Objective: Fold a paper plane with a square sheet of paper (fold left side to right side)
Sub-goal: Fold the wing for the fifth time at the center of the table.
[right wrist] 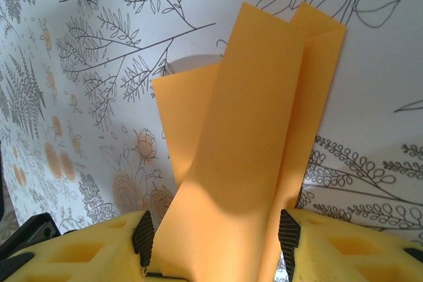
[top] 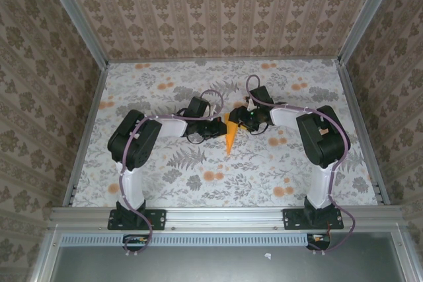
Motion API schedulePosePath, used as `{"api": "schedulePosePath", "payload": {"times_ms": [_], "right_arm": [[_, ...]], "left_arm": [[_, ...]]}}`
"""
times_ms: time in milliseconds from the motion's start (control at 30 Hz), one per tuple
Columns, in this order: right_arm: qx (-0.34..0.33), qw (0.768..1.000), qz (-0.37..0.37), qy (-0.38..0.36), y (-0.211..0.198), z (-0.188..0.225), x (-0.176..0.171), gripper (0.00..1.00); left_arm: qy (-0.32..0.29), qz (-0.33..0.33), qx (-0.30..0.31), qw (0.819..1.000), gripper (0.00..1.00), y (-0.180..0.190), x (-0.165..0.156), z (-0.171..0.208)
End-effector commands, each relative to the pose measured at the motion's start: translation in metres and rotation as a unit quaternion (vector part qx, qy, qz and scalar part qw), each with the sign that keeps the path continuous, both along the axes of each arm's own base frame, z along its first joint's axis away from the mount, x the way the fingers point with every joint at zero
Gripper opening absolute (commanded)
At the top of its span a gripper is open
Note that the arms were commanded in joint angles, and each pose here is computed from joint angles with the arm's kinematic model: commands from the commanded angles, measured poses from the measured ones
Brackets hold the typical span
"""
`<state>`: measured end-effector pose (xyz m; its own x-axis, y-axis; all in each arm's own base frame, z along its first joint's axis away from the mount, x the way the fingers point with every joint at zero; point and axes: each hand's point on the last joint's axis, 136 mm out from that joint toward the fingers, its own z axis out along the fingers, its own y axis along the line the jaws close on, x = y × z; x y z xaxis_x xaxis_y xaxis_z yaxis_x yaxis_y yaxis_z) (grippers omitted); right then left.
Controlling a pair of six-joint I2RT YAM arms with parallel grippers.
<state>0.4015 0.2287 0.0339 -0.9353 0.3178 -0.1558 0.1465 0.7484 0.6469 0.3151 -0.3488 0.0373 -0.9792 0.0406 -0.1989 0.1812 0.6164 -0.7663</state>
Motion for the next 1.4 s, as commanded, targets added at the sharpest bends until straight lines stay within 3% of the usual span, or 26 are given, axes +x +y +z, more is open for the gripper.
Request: {"api": "schedulePosePath", "payload": {"times_ms": [0, 1367], "right_arm": [[-0.005, 1.0, -0.012, 0.012, -0.003, -0.004, 0.004, 0.56], [-0.002, 1.0, -0.01, 0.001, 0.001, 0.006, 0.011, 0.51]], "left_arm": [[-0.004, 0.002, 0.009, 1.0, 0.0, 0.004, 0.006, -0.005], [-0.004, 0.001, 0.01, 1.0, 0.0, 0.004, 0.008, -0.005]]}}
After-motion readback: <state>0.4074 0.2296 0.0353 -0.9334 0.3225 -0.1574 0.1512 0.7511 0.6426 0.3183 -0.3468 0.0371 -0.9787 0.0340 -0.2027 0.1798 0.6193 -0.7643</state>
